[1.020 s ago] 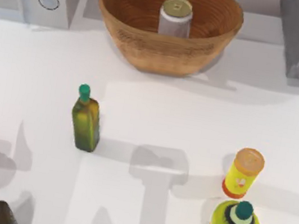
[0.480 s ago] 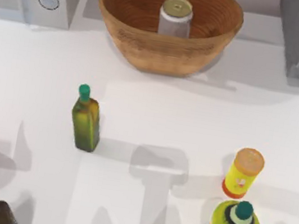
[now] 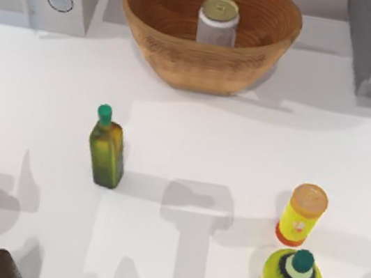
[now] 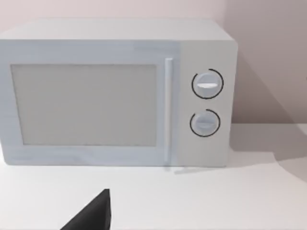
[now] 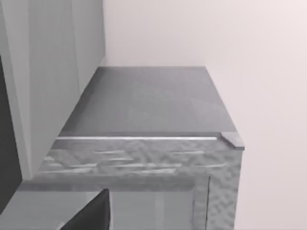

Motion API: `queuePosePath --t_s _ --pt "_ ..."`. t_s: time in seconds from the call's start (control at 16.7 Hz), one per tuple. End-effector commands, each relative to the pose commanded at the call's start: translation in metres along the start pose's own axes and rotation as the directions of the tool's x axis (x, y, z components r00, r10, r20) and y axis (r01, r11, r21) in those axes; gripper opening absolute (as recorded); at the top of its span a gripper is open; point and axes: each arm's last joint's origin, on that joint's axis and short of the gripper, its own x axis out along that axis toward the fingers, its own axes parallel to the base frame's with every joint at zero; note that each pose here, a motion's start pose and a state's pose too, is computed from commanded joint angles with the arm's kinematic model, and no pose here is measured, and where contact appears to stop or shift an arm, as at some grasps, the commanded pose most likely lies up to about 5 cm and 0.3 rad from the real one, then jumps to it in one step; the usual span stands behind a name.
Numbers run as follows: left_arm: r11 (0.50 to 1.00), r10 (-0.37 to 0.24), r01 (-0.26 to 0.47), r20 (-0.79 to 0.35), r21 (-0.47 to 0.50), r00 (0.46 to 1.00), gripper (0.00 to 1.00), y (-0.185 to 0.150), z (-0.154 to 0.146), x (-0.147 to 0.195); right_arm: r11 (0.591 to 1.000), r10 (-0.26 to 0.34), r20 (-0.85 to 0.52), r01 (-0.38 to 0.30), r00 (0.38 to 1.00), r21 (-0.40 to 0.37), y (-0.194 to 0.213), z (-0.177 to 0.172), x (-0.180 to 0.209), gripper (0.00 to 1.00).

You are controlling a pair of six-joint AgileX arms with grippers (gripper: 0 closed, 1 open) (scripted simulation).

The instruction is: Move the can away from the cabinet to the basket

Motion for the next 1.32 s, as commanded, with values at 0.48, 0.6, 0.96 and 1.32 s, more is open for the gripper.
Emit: queuePosePath --t_s 0.48,0.6,0.96,1.32 --pt "1.000 0.000 0.000 0.000 0.000 1.000 1.00 0.000 0.000 0.000 1.000 -0.004 0.006 0.004 1.000 -0.002 0.028 0.003 0.039 1.00" --pt "1.000 0.000 0.000 0.000 0.000 1.000 1.00 0.000 0.000 0.000 1.000 -0.003 0.004 0.003 1.000 0.002 0.053 0.003 0.063 1.00" --pt "1.000 0.000 0.000 0.000 0.000 1.000 1.00 0.000 0.000 0.000 1.000 -0.004 -0.004 0.004 1.000 0.005 0.174 0.002 0.110 1.00" --pt "1.000 0.000 0.000 0.000 0.000 1.000 1.00 0.000 0.000 0.000 1.000 -0.002 -0.001 0.002 1.000 -0.001 0.277 0.000 0.087 1.00"
